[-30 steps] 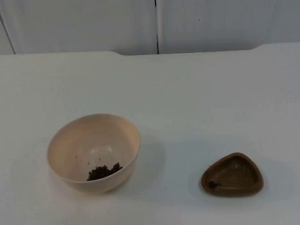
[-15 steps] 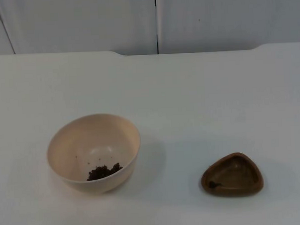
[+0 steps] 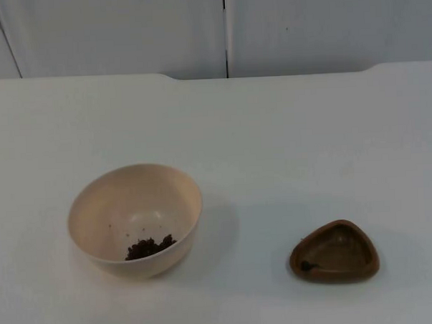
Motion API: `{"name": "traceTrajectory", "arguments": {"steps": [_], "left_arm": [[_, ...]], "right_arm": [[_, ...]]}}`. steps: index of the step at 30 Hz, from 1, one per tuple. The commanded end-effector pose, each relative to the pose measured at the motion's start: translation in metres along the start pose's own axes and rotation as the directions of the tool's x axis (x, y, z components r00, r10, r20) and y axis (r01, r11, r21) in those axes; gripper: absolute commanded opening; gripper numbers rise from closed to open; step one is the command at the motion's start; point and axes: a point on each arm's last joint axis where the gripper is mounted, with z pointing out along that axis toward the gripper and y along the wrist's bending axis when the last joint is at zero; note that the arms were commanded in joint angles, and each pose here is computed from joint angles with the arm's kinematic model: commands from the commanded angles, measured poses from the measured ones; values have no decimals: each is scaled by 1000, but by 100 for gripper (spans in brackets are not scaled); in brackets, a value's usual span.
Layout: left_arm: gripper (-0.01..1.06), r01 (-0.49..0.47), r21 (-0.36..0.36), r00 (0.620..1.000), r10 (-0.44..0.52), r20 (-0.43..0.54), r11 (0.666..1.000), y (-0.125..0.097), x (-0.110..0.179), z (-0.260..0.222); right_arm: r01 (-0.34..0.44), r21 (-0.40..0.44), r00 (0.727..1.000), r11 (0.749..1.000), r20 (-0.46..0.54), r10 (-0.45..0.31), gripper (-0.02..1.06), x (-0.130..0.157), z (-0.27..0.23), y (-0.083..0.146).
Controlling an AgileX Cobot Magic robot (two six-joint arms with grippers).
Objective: Pick up the bowl with the left hand and pour the coffee beans from the cup into the bowl with the right hand.
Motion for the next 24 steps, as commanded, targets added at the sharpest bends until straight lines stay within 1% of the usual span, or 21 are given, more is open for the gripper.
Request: {"name": "traceTrajectory", "arguments": {"steps": [1,4,5,8,16,19,24], "left_arm": [[105,3,-7,1000,-3,13,1000,1,0,0],[105,3,-7,1000,-3,13,1000,1,0,0],[105,3,-7,1000,-3,13,1000,1,0,0],[105,3,-7,1000,-3,13,1000,1,0,0],[105,-3,-18,1000,3,13,1000,1,0,0],[105,-37,-39,999,37,10,999,3,0,0],[105,-43,-40,999,43,10,998,3,0,0]], "right_arm": [[-24,45,1000,999,10,24,105,0,-1,0],[-56,106,998,993,11,55,105,0,-1,1],[-56,106,998,993,11,55,105,0,-1,1],[-78,149,997,986,13,77,105,0,-1,1],[-80,152,997,985,13,79,105,0,-1,1],[-80,152,997,985,13,79,105,0,-1,1],[-79,154,997,985,13,78,105,0,-1,1]]}}
